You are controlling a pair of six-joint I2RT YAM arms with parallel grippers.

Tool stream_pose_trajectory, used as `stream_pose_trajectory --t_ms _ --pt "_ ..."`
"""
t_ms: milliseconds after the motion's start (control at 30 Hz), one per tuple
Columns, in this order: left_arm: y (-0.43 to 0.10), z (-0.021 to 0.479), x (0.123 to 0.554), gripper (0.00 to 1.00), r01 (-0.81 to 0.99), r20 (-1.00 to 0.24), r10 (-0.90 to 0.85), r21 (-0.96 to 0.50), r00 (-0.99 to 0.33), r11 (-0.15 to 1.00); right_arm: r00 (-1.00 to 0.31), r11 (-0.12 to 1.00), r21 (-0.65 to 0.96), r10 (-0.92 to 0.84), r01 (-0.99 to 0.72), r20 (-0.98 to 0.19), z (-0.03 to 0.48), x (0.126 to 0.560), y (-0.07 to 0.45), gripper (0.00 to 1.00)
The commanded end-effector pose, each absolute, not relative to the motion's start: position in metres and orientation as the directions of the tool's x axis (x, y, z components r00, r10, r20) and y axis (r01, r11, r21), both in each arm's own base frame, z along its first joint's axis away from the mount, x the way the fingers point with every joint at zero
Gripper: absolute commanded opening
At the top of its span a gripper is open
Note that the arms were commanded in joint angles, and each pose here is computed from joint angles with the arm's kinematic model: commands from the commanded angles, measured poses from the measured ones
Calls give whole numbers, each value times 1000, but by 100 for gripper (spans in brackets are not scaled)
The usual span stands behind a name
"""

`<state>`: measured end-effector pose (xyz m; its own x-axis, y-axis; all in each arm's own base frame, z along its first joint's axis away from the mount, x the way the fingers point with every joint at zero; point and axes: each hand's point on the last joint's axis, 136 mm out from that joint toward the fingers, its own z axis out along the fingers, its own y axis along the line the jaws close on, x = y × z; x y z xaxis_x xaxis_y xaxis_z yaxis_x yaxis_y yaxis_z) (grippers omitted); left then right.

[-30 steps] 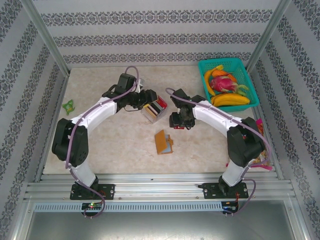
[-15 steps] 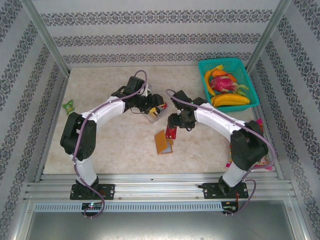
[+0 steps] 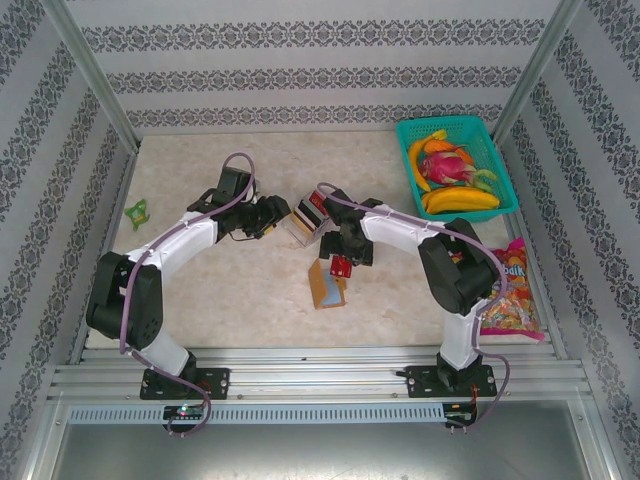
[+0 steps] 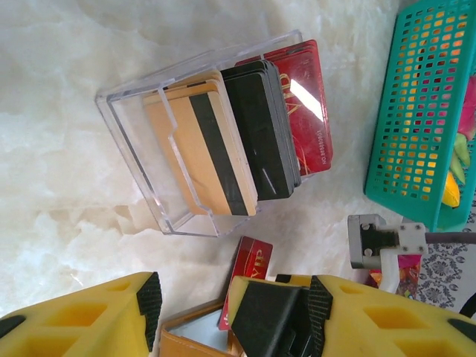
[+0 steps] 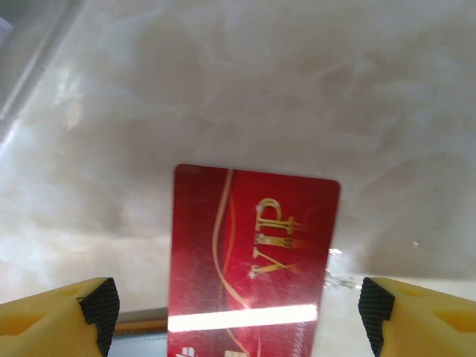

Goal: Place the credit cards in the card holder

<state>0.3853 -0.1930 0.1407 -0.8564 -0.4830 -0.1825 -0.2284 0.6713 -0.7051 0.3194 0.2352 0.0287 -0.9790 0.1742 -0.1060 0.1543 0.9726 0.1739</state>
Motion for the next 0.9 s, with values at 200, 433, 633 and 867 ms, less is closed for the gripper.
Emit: stream_pose_trajectory --t_ms 200,433,633,867 --pt "-194 145 392 58 -213 -194 -495 -729 -847 651 -980 976 101 199 195 -31 2 301 234 82" --pt "-191 145 391 58 -215 -200 -500 -725 -843 654 -980 979 44 197 198 31 -21 281 229 73" --pt "-191 147 392 58 -215 -202 -502 -728 -841 652 -983 982 -42 181 182 -12 -16 279 222 69" --pt "-193 147 394 58 -210 -196 -498 -734 -845 645 -986 986 -16 165 165 -36 -4 283 225 62"
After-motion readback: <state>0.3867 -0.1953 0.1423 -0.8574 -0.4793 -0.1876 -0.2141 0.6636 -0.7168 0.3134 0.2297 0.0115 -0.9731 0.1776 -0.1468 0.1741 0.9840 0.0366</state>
